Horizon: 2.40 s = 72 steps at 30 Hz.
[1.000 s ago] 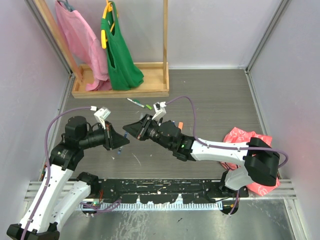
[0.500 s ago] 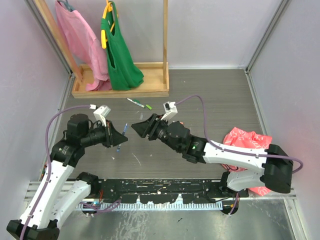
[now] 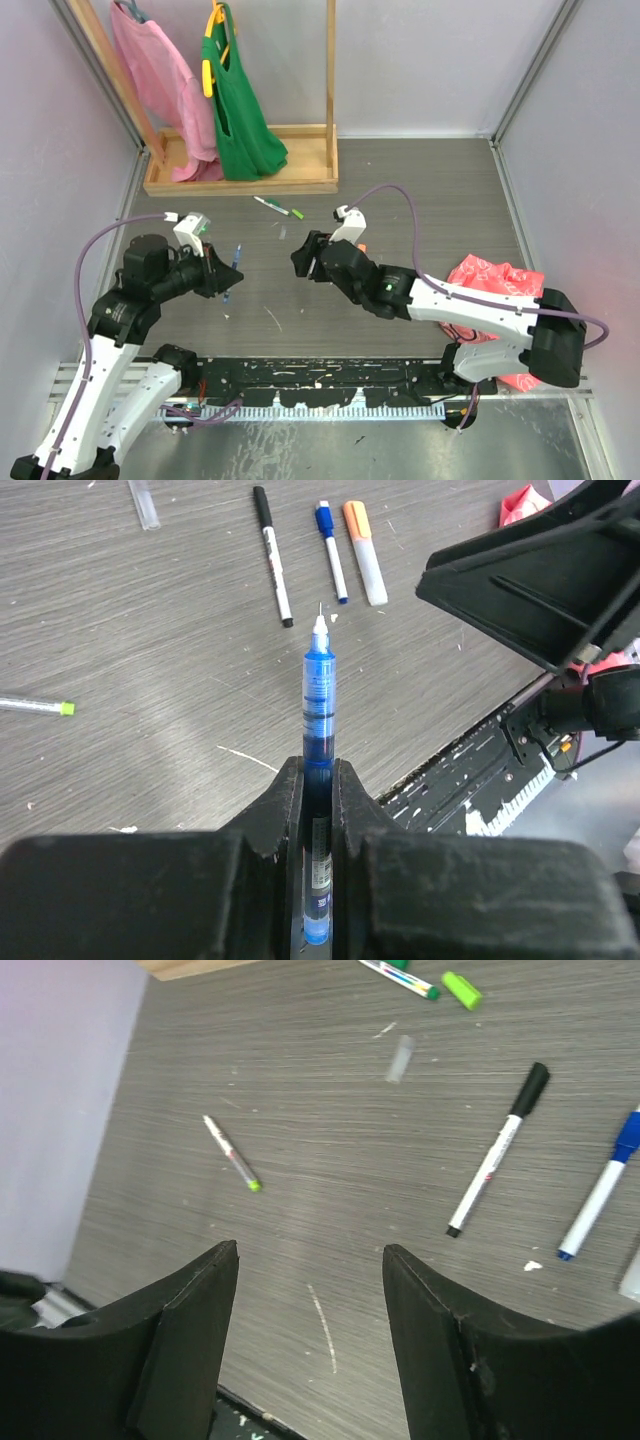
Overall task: Insert the pens into the pen caps
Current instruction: Pick up the pen cap from the center of the board.
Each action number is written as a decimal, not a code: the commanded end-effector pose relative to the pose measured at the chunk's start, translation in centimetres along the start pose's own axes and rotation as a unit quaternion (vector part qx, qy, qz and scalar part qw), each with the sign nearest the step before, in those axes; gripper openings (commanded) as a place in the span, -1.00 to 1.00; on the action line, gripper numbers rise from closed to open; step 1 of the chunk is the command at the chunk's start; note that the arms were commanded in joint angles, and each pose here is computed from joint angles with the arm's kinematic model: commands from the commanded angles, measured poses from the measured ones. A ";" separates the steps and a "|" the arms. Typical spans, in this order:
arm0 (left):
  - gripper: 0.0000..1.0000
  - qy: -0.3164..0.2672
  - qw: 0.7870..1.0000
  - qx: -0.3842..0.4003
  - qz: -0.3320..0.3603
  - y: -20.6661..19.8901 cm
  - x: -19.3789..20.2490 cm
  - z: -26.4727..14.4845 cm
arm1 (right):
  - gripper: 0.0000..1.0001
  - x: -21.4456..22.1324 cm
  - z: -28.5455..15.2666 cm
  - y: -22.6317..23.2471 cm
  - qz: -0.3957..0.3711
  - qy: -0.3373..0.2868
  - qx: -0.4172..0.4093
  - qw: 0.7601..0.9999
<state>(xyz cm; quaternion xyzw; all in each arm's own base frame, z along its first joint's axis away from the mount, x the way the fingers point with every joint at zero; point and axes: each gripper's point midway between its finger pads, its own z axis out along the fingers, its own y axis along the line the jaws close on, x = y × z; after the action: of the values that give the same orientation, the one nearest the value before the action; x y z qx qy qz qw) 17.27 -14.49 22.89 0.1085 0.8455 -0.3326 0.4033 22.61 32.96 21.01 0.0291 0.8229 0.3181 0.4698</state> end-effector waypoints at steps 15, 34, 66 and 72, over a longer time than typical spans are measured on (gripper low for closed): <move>-1.00 -0.040 0.999 -0.018 0.025 0.5 -1.0 -0.7 | 0.24 -0.8 8.2 -3.1 -0.055 0.075 0.078 0.993; -1.00 -0.044 0.998 -0.022 0.030 0.6 -1.1 -0.8 | 0.14 0.9 20.1 -4.8 -0.095 0.128 0.145 0.977; -1.00 -0.047 0.998 -0.029 0.030 0.9 -1.2 -0.8 | -0.40 5.4 24.8 -8.4 -0.197 0.200 0.201 0.939; -1.00 -0.048 0.998 -0.033 0.030 1.0 -1.2 -0.8 | -0.59 6.0 24.2 -8.0 -0.216 0.216 0.193 0.932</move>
<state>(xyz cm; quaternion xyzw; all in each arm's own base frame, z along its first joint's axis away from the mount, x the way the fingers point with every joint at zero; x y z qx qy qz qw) 17.41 -13.20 22.70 0.0947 0.8457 -0.3016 0.4300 41.06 40.40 2.64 -0.1009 0.9391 0.0511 0.3244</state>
